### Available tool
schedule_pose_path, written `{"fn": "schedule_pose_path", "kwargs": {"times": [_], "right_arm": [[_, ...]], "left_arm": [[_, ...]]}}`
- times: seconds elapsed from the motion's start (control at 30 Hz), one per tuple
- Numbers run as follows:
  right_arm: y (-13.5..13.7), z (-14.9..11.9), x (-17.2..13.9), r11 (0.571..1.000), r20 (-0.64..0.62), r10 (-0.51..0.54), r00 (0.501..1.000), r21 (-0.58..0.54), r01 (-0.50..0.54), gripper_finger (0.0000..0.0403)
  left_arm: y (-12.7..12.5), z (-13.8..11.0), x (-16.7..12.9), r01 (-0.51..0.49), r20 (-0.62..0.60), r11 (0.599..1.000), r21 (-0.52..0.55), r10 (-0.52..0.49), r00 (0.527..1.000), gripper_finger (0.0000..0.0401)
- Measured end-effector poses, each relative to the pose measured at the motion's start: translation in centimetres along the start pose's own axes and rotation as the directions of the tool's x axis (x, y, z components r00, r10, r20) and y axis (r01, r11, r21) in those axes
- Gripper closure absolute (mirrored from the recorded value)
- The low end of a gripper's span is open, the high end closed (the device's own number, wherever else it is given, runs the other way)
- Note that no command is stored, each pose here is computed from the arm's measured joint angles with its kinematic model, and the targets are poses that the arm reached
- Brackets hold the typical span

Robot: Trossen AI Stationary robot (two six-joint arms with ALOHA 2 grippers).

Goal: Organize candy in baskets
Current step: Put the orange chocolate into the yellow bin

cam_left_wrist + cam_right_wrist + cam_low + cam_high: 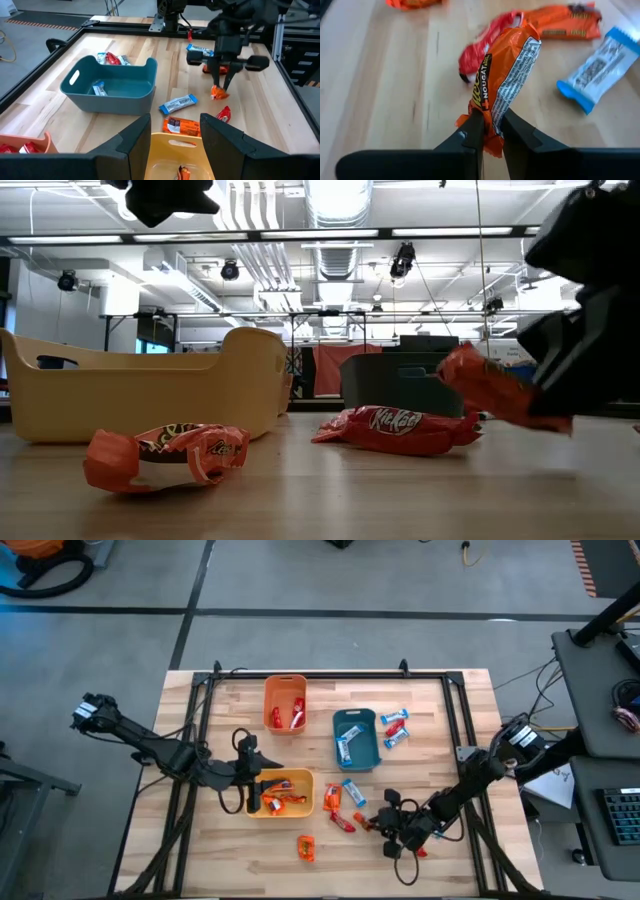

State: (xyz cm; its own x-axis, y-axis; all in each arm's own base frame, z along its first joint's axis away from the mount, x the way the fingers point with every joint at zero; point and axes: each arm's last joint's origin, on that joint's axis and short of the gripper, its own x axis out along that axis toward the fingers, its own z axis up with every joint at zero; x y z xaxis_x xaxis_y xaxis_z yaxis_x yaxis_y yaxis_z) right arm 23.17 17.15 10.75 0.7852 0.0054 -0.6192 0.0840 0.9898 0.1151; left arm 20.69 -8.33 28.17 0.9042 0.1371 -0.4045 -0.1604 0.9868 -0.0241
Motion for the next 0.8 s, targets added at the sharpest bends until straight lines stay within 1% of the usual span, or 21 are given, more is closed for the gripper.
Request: {"fn": "schedule_pose_path", "kwargs": {"times": [0.2,0.37,0.57,0.7,0.8], "right_arm": [[-0.6,2.0,-0.7,1.000,0.066,0.000,0.998,-0.008,0.000,0.0355],[-0.9,4.7,-0.1,0.995,0.126,-0.026,0.992,-0.095,0.038,0.0355],[-1.6,8.4,1.6,0.973,0.187,-0.078,0.979,-0.200,0.116,0.0355],[-2.2,10.2,3.0,0.959,0.207,-0.117,0.971,-0.231,0.165,0.0355],[-2.6,11.2,4.2,0.953,0.212,-0.145,0.966,-0.234,0.194,0.0355]], "left_arm": [[-0.4,-0.5,0.9,-0.010,-0.033,1.000,0.021,0.011,0.999,0.0247],[-0.7,-1.0,1.6,-0.017,-0.059,0.999,0.038,0.019,0.998,0.0247],[-0.8,-1.2,1.8,-0.019,-0.068,0.999,0.044,0.022,0.997,0.0247],[-0.8,-1.2,1.8,-0.020,-0.068,0.999,0.044,0.023,0.997,0.0247],[-0.8,-1.1,1.8,-0.018,-0.064,0.999,0.041,0.021,0.998,0.0247]]}}
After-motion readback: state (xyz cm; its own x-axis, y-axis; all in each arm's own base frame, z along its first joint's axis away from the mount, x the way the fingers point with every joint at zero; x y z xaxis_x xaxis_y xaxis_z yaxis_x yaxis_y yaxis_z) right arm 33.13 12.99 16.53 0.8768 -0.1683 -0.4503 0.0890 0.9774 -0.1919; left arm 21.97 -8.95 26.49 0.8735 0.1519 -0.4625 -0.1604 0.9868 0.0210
